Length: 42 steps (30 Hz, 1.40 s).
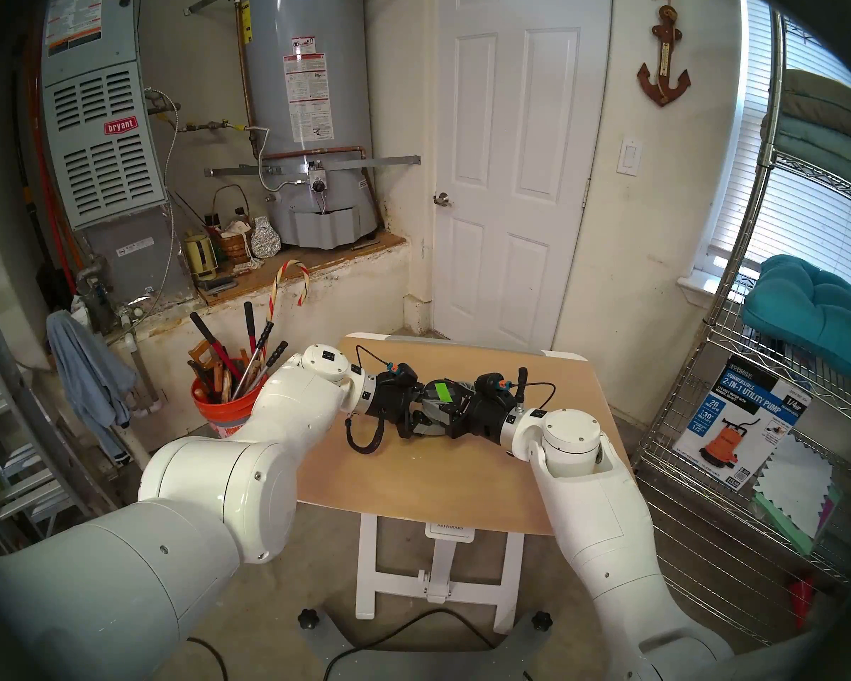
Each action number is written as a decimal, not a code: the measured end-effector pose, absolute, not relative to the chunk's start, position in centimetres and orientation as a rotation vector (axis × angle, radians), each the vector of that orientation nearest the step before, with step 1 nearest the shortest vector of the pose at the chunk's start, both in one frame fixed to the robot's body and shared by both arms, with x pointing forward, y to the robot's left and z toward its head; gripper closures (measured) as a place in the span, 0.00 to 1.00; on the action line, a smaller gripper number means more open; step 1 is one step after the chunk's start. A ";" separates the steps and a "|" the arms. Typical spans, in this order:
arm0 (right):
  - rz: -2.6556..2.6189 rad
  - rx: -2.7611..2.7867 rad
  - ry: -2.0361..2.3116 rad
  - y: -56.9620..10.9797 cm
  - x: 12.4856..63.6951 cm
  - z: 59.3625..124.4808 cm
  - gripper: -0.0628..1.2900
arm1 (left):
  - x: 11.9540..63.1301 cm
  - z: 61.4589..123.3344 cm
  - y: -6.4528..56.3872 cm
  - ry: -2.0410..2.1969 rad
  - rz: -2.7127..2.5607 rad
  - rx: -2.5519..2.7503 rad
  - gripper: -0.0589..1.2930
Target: Open paint jar
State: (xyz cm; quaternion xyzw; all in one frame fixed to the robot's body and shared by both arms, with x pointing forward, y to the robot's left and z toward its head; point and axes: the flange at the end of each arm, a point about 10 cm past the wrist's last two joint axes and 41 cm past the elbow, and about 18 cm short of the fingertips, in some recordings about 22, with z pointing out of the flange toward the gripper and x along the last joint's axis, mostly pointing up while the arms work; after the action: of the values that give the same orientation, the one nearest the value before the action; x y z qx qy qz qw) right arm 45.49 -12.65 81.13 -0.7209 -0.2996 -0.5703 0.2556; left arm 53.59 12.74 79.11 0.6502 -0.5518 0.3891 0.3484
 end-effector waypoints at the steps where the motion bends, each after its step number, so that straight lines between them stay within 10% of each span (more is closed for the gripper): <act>1: -1.547 -1.953 -0.822 -12.7 45.6 81.1 0.37 | 53.6 79.1 12.7 -1.430 1.009 1.686 0.39; 42: -1.294 -1.654 -1.175 -15.8 51.2 81.3 0.45 | 53.7 79.1 12.8 -1.425 1.018 1.695 0.39</act>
State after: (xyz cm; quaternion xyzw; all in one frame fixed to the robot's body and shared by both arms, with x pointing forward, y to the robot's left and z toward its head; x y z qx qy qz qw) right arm 51.22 -15.81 81.33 -0.6415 -0.4555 -0.5019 0.3593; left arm 53.71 12.76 79.11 0.6528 -0.5486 0.3921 0.3450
